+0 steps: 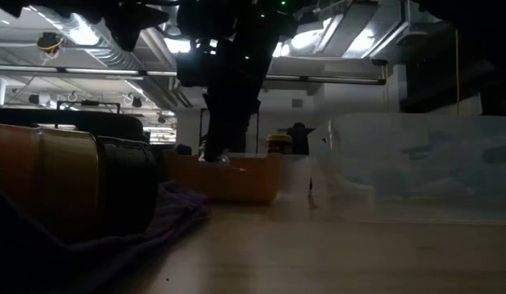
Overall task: Sort spices by type
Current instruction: Put the brown spice bottle into the bottom yellow bin
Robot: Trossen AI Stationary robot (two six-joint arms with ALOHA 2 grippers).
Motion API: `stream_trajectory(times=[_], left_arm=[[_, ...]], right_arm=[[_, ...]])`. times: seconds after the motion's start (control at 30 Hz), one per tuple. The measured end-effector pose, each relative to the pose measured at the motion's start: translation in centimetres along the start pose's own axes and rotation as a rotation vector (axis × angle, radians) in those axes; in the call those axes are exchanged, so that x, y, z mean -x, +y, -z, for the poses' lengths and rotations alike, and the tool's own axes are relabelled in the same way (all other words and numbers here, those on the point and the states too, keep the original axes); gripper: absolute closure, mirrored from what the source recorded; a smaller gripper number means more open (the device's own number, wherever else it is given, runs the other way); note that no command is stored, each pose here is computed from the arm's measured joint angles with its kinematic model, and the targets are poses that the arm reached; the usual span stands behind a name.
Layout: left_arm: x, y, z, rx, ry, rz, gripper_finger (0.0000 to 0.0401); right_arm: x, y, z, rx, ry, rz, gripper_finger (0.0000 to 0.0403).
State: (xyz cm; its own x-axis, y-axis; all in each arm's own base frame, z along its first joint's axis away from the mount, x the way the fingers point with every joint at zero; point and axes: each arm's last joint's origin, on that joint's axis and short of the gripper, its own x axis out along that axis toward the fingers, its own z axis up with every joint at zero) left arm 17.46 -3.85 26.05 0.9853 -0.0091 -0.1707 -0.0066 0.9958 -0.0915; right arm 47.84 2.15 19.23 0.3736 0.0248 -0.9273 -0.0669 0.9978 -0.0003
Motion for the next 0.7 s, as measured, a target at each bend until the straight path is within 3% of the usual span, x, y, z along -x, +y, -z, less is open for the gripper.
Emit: stream_trajectory(times=[0.47, 0.7], left_arm=[[1.4, -1.0, -2.2, 0.082, 0.223, 0.01, 0.0232], [3.0, -1.7, -3.3, 0.208, 0.36, 0.004, 0.0232]], right_arm=[[0.0, 0.1, 0.1, -0.041, 0.009, -0.018, 0.0196], [0.0, 0.1, 0.1, -0.048, 0.014, -0.017, 0.0196]])
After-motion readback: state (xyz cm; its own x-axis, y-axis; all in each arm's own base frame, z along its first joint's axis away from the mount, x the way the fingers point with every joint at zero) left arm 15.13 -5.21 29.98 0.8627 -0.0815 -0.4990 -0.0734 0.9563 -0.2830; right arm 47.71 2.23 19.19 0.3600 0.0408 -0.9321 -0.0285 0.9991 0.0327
